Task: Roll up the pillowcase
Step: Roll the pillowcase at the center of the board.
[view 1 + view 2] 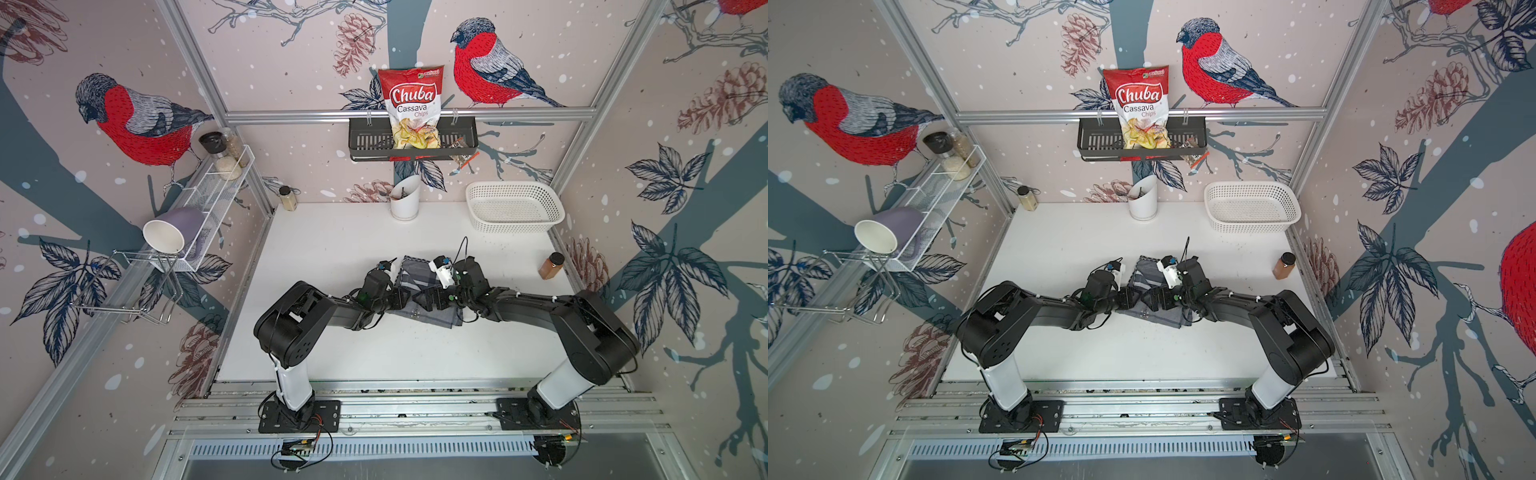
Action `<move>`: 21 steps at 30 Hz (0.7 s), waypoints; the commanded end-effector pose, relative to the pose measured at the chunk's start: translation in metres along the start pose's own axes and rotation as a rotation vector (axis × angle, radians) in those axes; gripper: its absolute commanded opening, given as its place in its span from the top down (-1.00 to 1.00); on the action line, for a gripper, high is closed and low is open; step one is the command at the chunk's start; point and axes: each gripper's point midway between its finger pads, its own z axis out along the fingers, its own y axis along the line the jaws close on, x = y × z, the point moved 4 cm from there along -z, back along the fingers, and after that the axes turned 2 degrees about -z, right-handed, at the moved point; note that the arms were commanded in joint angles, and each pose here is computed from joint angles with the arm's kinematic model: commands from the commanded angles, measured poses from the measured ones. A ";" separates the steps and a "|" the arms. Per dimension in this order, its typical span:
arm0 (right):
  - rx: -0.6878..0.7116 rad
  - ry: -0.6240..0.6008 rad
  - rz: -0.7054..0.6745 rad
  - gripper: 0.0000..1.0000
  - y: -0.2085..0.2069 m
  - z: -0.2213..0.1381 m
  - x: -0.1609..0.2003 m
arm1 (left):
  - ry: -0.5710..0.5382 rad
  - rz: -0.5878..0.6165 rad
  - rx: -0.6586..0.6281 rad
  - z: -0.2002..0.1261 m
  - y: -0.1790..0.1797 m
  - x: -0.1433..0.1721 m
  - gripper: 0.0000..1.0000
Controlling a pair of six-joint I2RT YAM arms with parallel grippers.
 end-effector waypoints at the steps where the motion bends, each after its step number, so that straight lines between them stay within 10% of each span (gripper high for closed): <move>1: -0.082 -0.112 0.147 -1.00 -0.002 -0.015 -0.021 | 0.132 -0.010 -0.155 -0.001 0.031 0.033 0.21; 7: -0.067 -0.153 0.154 -1.00 -0.010 -0.035 -0.032 | 0.139 -0.007 -0.170 0.000 0.033 0.034 0.20; 15: 0.395 -0.161 -0.703 -1.00 0.073 -0.048 0.003 | 0.108 -0.015 -0.137 -0.006 0.023 0.023 0.18; 21: 0.519 -0.064 -1.005 -1.00 0.083 -0.036 0.049 | 0.114 -0.012 -0.116 -0.005 0.019 0.022 0.18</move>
